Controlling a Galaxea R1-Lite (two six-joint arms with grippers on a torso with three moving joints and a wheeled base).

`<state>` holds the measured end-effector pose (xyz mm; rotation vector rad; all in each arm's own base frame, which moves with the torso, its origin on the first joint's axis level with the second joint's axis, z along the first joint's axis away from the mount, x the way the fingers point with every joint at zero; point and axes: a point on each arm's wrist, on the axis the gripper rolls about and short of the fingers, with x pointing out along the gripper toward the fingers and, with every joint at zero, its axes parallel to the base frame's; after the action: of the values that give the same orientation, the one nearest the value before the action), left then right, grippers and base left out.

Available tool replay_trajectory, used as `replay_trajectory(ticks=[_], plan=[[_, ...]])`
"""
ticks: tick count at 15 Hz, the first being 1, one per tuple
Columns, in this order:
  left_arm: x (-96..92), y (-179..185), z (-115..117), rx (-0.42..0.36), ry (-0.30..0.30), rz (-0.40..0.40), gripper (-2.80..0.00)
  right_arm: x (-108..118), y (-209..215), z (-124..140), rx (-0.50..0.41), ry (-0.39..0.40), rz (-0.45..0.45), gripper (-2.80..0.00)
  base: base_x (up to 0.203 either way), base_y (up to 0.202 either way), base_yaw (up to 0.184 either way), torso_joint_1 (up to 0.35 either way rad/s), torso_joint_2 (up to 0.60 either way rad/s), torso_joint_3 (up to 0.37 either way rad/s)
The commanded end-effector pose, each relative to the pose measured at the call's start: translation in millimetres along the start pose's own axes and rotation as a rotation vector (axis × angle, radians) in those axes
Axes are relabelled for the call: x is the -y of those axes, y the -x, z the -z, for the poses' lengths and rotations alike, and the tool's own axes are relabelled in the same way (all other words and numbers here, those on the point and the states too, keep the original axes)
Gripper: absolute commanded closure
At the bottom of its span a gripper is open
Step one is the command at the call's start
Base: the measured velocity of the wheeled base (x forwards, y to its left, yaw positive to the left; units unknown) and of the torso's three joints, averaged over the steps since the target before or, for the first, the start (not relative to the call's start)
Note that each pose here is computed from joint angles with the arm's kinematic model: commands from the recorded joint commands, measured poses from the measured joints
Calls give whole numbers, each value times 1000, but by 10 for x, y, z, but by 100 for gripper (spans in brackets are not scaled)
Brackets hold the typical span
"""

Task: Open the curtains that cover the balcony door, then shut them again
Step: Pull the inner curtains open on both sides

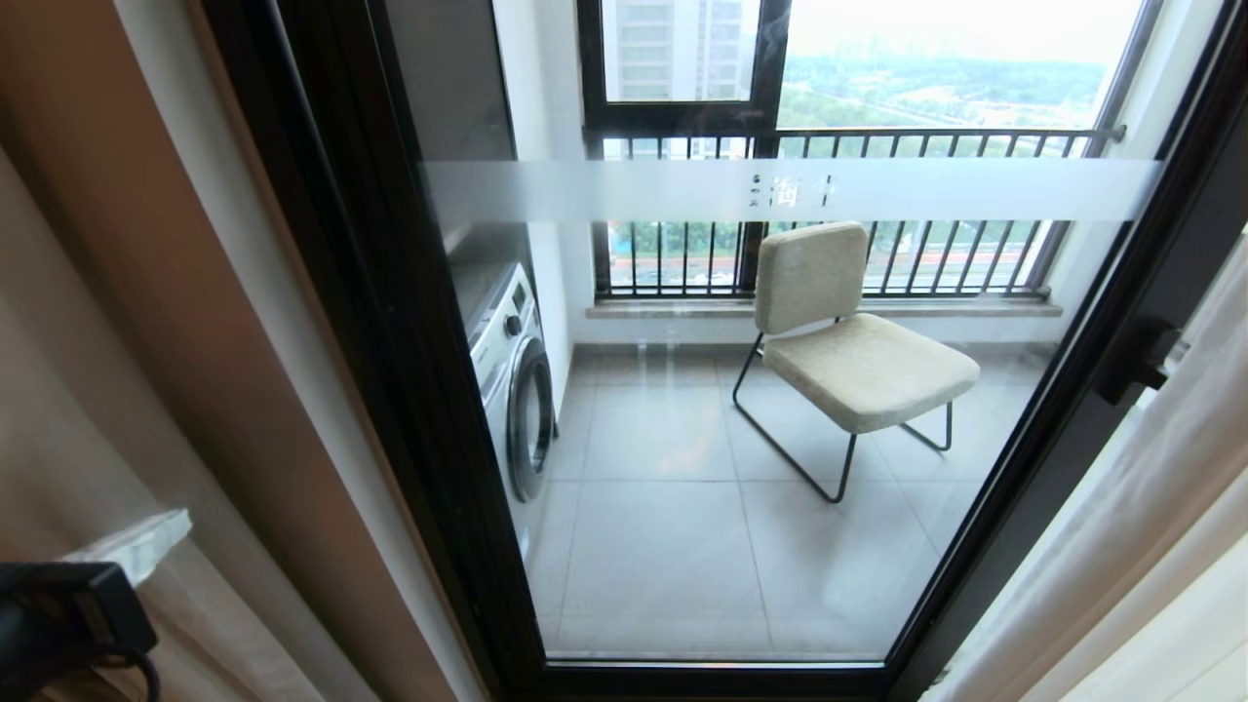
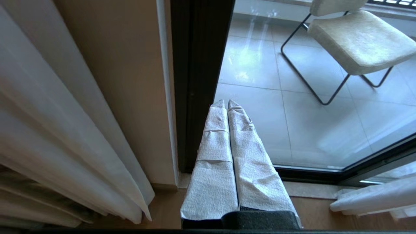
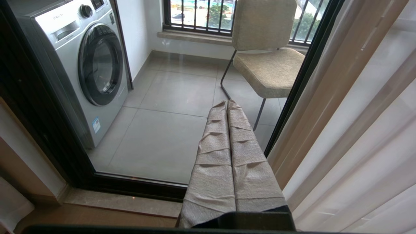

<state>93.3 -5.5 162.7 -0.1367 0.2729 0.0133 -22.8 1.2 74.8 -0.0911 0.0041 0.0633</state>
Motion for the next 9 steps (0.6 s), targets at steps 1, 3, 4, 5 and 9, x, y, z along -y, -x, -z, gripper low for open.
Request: replay_trajectory(ticks=[1,3,4,5,9], plan=[[-59,179,258,23,8,-14,0,0,0,1,-1,1,-2,0,0,0,0,0,0,0],[-104,299,484,32,10,-18,0,0,0,1,-1,1,-2,0,0,0,0,0,0,0],[-121,359,570,47,12,-16,0,0,0,1,-1,1,-2,0,0,0,0,0,0,0],[-135,418,634,56,13,-13,0,0,0,0,1,1,-1,0,0,0,0,0,0,0],[-188,671,891,106,13,5,0,0,0,0,1,0,-1,0,0,0,0,0,0,0]])
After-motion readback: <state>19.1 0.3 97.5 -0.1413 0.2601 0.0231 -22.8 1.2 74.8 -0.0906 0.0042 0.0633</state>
